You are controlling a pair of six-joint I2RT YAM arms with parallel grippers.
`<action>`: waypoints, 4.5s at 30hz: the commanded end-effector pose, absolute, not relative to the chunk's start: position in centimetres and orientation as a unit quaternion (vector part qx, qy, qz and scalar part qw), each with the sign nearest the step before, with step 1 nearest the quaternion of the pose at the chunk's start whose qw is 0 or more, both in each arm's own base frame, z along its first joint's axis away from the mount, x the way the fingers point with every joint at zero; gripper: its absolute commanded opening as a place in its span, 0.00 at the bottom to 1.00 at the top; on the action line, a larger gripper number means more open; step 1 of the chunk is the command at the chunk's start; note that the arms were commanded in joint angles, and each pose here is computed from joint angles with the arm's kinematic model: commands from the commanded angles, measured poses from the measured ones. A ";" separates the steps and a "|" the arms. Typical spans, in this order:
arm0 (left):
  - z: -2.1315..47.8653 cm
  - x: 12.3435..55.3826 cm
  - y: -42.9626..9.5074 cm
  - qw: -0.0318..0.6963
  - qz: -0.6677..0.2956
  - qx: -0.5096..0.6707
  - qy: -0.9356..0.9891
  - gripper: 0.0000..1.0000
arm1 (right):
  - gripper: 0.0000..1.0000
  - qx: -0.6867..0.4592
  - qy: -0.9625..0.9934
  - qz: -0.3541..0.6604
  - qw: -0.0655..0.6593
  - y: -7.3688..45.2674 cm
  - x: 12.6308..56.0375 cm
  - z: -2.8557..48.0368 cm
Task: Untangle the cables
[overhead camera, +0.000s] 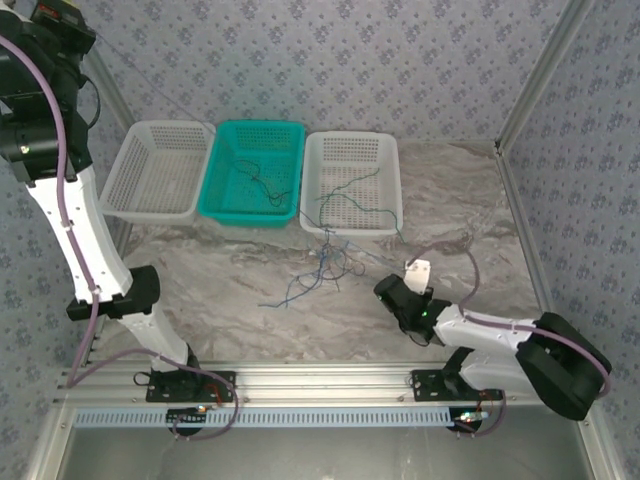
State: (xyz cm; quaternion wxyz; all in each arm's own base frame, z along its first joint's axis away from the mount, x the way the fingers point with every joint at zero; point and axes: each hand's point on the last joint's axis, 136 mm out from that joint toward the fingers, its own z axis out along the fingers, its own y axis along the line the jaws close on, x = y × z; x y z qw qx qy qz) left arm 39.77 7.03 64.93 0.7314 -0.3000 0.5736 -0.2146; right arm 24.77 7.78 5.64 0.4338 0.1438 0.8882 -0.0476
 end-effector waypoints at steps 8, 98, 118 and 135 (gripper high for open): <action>61.5 38.0 13.1 0.697 -0.166 -0.397 0.573 0.00 | 0.00 0.337 0.848 -0.014 0.410 -0.7 24.7 7.2; 28.6 21.7 -14.9 0.465 -0.428 0.034 0.774 0.63 | 0.00 -0.340 0.716 0.471 0.388 43.4 29.3 31.8; 27.0 28.6 -16.8 0.524 -0.398 0.024 0.752 0.17 | 0.00 -0.344 0.717 0.517 0.316 43.9 27.2 32.5; 27.1 28.3 -17.2 0.512 -0.409 0.022 0.755 0.00 | 0.60 -0.376 0.742 0.361 0.423 34.0 24.4 25.1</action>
